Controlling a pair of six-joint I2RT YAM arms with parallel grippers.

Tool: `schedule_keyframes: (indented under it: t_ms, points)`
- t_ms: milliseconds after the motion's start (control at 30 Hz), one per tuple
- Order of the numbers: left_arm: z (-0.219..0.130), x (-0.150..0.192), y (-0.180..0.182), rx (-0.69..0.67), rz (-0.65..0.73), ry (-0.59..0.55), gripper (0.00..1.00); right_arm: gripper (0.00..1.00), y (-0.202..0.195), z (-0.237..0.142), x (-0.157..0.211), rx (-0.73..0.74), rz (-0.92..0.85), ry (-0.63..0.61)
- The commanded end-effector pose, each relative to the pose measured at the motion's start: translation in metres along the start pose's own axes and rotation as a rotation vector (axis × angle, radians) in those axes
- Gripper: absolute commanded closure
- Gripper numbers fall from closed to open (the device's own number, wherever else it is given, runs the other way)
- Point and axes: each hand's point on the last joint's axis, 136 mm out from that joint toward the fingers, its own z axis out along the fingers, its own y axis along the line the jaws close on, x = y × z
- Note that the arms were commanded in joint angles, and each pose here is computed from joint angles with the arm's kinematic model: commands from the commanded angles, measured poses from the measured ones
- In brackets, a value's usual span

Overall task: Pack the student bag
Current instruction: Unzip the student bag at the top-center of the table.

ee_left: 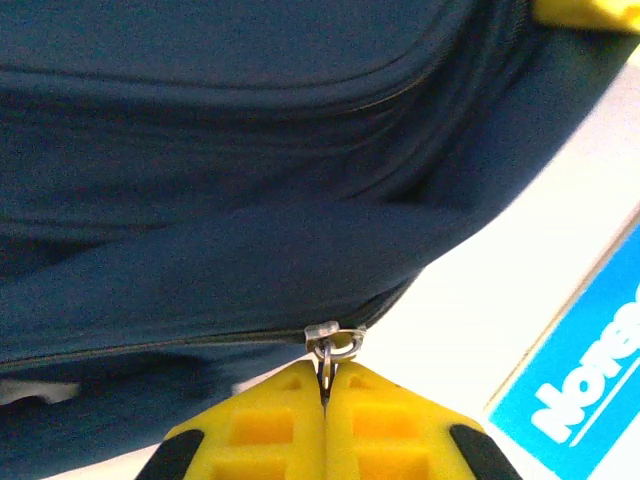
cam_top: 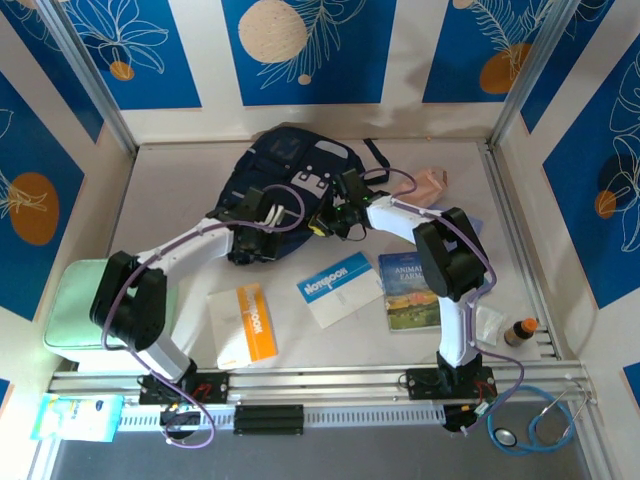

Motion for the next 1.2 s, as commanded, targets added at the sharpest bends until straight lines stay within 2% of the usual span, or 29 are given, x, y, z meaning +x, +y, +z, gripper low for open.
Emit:
schedule_keyframes:
  t_ms: [0, 167, 367, 567, 700, 933, 1167]
  points:
    - [-0.012, 0.026, 0.04, -0.119, 0.006, 0.069, 1.0, 0.94, -0.004, -0.022, -0.02, 0.026, -0.062, -0.082]
    - [-0.018, 0.029, 0.039, -0.073, -0.025, 0.068, 1.0, 0.94, -0.001, -0.022, -0.022, 0.031, -0.108, -0.08]
    - [-0.02, 0.033, 0.005, 0.098, -0.018, 0.079, 1.0, 0.94, 0.019, -0.019, -0.038, 0.005, -0.233, -0.067]
    - [-0.01, 0.026, -0.049, 0.238, 0.023, 0.054, 1.0, 0.92, 0.021, -0.026, -0.053, 0.018, -0.316, -0.075]
    - [-0.007, 0.006, -0.089, 0.32, 0.042, 0.017, 1.0, 0.79, 0.012, -0.056, -0.058, 0.047, -0.297, -0.121]
    - [-0.002, -0.036, -0.111, 0.364, 0.034, -0.039, 1.0, 0.49, -0.018, -0.111, -0.034, 0.077, -0.163, -0.151]
    - [0.006, -0.039, -0.124, 0.405, 0.037, -0.009, 1.0, 0.41, -0.025, -0.096, 0.006, -0.029, 0.034, -0.043]
